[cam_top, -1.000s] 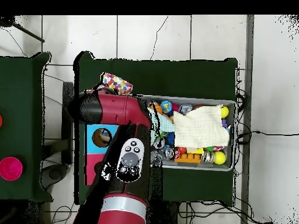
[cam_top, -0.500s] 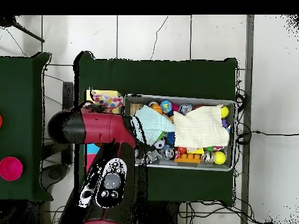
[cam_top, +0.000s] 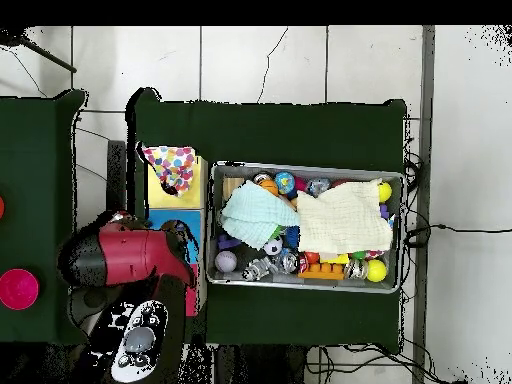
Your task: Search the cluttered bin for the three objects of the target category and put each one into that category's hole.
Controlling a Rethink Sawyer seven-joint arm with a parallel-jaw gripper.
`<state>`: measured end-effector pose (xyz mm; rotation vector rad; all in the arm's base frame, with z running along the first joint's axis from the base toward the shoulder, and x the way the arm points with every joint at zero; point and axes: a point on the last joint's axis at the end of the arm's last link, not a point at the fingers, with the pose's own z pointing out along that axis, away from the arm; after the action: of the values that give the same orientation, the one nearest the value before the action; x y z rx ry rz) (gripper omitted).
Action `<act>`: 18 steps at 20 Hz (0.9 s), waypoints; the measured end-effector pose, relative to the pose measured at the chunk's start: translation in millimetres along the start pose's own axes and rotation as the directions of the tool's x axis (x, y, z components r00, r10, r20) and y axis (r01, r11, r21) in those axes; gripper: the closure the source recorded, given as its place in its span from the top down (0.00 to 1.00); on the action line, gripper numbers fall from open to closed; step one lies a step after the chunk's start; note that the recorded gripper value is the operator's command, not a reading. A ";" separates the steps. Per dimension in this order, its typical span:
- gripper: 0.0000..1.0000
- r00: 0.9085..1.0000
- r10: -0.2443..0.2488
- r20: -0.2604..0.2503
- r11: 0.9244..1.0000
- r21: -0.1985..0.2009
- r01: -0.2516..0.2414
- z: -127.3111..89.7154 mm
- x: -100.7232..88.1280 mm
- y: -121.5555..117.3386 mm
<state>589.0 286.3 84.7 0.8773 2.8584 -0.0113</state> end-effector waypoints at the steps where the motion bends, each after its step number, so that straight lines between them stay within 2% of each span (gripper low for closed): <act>1: 0.00 1.000 -0.002 0.011 1.000 -0.007 0.002 -0.1 -0.2 0.7; 7: 0.00 0.999 0.004 0.032 1.000 -0.023 -0.003 0.4 -0.6 -3.4; 18: 0.00 1.000 0.011 0.025 1.000 -0.029 -0.010 0.3 -1.6 -4.2</act>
<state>588.1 281.9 84.5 0.8805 2.8233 0.0205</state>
